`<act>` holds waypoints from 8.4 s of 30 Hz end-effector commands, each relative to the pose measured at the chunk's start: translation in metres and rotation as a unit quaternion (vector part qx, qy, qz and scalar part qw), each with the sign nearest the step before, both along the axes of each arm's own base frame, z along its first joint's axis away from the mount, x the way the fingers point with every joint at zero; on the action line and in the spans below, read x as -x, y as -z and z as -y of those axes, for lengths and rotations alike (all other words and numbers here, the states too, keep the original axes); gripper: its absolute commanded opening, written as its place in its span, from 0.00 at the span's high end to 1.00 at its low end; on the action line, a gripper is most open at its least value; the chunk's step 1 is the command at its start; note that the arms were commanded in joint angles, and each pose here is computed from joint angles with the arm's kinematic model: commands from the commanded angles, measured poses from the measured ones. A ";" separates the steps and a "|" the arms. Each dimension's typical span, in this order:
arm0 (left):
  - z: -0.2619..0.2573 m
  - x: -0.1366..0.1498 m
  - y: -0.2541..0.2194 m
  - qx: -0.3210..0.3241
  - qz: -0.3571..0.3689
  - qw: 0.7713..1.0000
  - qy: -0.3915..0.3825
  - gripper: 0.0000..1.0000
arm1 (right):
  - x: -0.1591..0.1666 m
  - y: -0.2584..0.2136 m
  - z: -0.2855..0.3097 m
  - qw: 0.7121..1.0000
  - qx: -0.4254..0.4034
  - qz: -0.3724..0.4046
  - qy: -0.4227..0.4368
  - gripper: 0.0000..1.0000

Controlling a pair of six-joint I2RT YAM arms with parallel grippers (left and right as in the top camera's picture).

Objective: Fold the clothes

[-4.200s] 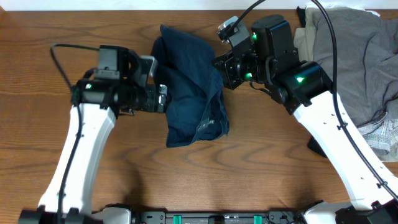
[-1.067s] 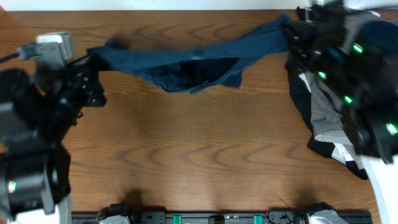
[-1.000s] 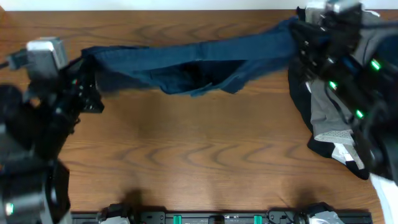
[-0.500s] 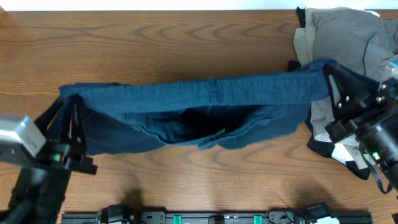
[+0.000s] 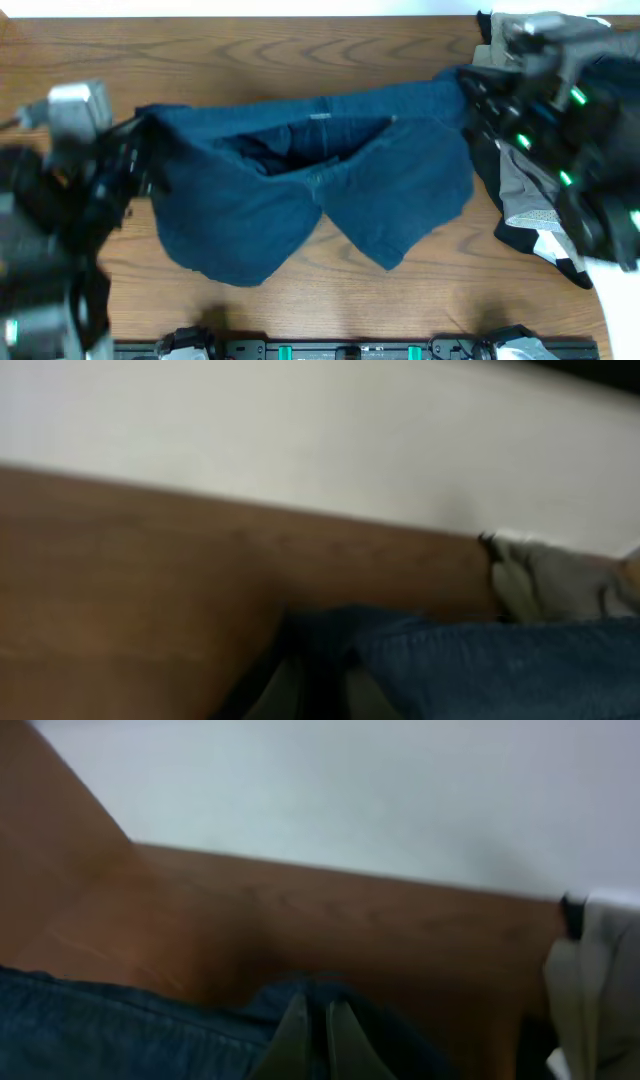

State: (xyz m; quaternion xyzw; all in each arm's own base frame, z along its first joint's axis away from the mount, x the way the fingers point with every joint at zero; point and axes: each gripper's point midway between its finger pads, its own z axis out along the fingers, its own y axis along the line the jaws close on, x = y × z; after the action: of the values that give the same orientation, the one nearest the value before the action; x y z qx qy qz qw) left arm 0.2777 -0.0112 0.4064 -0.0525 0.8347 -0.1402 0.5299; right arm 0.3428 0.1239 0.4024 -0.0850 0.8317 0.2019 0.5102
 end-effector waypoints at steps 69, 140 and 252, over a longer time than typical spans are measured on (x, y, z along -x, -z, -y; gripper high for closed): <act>-0.007 -0.083 0.298 -0.001 -0.459 0.889 -0.008 0.02 | -0.013 0.331 -0.093 0.913 0.187 -0.336 -0.137 0.20; 0.098 -0.027 0.396 -0.162 -0.447 0.854 0.213 0.47 | -0.038 0.352 -0.052 0.928 0.129 -0.347 -0.040 0.28; 0.050 -0.075 0.270 -0.079 -0.425 0.898 0.080 0.43 | -0.279 0.325 -0.219 0.975 0.090 -0.057 -0.193 0.89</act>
State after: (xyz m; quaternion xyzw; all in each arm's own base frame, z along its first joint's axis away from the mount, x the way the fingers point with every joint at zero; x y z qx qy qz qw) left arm 0.3486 -0.0631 0.1312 0.0022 0.9911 -0.0823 0.1045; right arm 0.6109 0.3468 0.0499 -0.2814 0.8533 0.2169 0.3817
